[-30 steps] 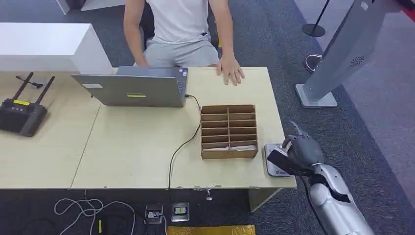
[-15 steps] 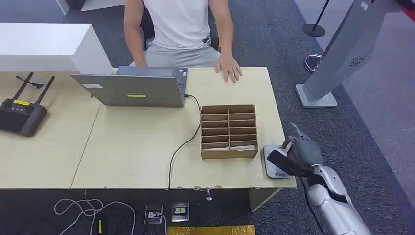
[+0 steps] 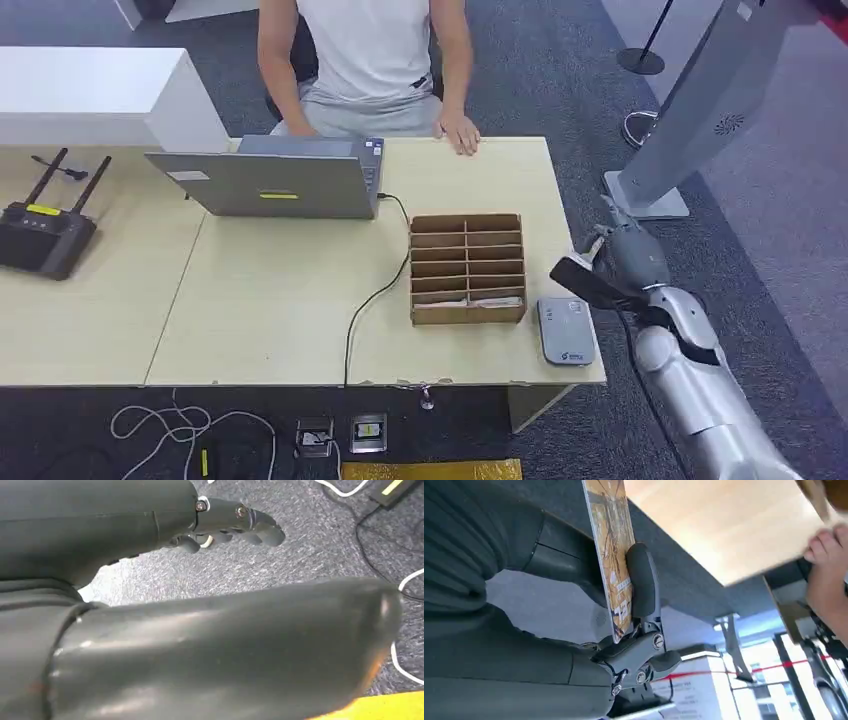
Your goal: Pass the card to the sensor for recognition and then transmit it.
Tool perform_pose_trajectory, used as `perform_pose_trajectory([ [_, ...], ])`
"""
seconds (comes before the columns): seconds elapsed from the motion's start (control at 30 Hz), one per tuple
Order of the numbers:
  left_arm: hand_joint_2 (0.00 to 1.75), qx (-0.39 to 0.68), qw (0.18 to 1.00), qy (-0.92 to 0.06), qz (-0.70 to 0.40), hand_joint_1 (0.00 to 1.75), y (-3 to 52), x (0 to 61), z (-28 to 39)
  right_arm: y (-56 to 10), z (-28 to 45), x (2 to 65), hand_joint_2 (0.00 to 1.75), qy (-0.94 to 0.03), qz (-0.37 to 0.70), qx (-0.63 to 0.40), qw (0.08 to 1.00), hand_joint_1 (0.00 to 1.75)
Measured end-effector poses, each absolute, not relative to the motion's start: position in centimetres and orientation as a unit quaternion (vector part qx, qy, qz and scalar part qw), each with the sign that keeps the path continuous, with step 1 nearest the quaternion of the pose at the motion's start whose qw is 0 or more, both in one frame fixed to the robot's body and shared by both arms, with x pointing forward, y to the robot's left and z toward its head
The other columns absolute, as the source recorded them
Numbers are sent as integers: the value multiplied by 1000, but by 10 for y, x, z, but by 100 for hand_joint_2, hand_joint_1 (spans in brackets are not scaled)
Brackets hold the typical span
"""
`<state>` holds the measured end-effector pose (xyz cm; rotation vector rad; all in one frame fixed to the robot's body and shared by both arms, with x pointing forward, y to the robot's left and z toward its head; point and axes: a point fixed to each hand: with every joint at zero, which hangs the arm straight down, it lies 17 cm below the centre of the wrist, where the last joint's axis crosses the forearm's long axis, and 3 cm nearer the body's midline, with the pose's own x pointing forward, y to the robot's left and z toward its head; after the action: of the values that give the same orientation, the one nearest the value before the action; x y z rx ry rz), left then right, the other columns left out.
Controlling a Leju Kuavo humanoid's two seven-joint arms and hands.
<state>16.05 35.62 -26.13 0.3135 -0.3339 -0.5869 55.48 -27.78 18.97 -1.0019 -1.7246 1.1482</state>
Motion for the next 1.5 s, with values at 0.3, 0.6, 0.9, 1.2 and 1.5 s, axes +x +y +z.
perform_pose_trajectory([
  [0.3,0,155,926,-170,-299,0,353,173,-258,-257,305,588,175,-715,444,-433,323,175],
  [0.6,0,152,923,-164,-313,0,350,179,-257,-231,393,607,175,-736,429,-457,256,175],
  [0.9,0,154,921,-168,-316,0,350,187,-255,-206,449,635,175,-737,416,-471,249,175],
  [1.2,0,151,918,-162,-328,0,350,186,-255,-206,447,660,175,-705,427,-485,294,175],
  [1.5,0,149,919,-162,-327,0,349,189,-254,-209,419,670,175,-685,437,-476,336,24],
])
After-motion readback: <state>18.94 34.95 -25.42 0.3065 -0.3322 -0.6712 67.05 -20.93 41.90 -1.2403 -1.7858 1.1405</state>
